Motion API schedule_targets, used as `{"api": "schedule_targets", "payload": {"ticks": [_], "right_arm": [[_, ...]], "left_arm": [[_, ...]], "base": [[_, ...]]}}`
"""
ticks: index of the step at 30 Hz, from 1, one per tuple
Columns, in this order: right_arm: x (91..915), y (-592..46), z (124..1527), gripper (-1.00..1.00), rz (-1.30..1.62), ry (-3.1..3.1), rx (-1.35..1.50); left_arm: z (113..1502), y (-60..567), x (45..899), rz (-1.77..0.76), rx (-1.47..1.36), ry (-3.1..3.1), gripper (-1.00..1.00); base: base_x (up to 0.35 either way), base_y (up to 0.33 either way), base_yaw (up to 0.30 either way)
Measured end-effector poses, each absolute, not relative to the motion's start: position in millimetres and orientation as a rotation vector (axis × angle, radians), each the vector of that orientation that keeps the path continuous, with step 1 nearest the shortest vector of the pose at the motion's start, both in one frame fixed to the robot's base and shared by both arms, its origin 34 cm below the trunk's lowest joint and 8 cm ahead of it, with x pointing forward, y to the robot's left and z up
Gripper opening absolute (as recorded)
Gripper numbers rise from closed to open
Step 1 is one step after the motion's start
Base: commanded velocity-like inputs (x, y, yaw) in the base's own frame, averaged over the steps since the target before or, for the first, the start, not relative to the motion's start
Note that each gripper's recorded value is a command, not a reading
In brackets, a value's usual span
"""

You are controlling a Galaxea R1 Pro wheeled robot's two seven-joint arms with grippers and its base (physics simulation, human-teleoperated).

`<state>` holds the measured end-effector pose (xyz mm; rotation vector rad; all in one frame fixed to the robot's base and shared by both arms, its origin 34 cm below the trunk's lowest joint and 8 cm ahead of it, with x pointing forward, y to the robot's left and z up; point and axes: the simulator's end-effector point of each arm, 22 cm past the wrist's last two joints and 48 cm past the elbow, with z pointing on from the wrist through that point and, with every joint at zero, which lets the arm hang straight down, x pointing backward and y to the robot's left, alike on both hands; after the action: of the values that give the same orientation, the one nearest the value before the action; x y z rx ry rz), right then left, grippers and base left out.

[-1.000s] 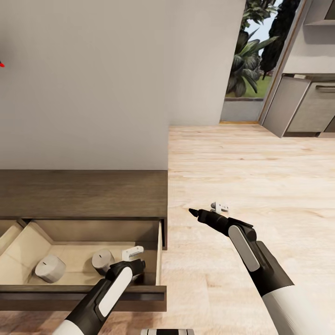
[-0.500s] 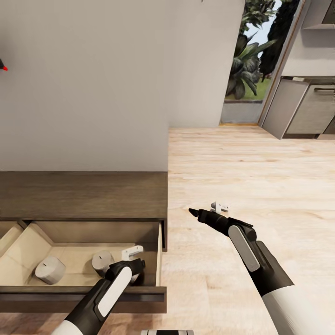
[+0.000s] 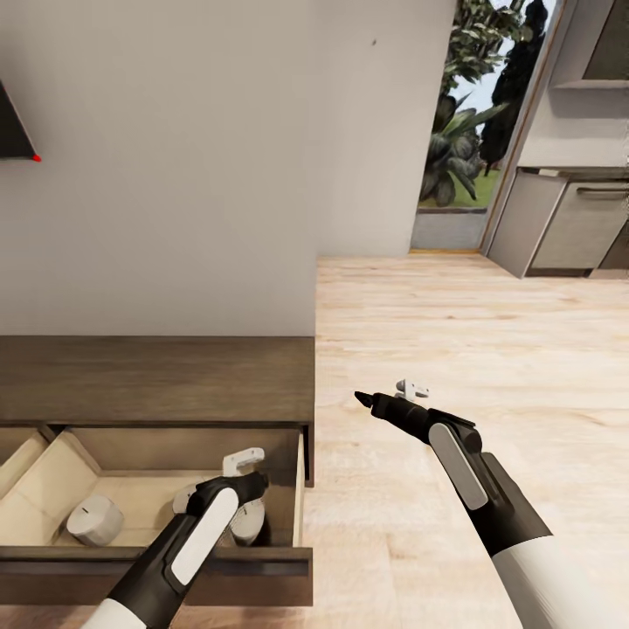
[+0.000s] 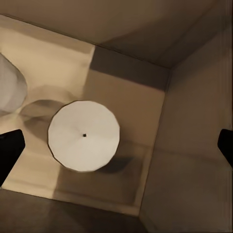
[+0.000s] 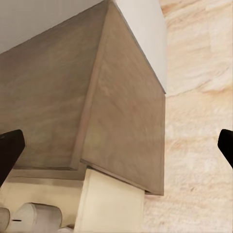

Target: Place each of the two pumpkins and all three candles from the living room inside a cabinet in the living room (use any cabinet), then make sure every cabinet is closed, and position the cauldron so it is next to a table in the living room.

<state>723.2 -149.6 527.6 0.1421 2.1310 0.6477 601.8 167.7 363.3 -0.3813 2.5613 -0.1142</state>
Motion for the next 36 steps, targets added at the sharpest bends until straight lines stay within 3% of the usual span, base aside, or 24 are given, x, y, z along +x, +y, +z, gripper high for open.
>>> {"api": "schedule_targets", "payload": {"ticks": [14, 36], "right_arm": [[720.8, -150.8, 562.2, 1.00, 0.642, 2.083, 0.127], [713.4, -152.3, 619.8, 1.00, 0.635, 2.000, 0.100]], "left_arm": [[436.8, 209.0, 604.0, -0.228, -0.386, 2.622, 1.00], [494.5, 212.7, 610.9, -0.249, -0.377, 2.515, 1.00]], "base": [[-0.014, 0.001, 0.000], [-0.112, 0.022, 0.000]]}}
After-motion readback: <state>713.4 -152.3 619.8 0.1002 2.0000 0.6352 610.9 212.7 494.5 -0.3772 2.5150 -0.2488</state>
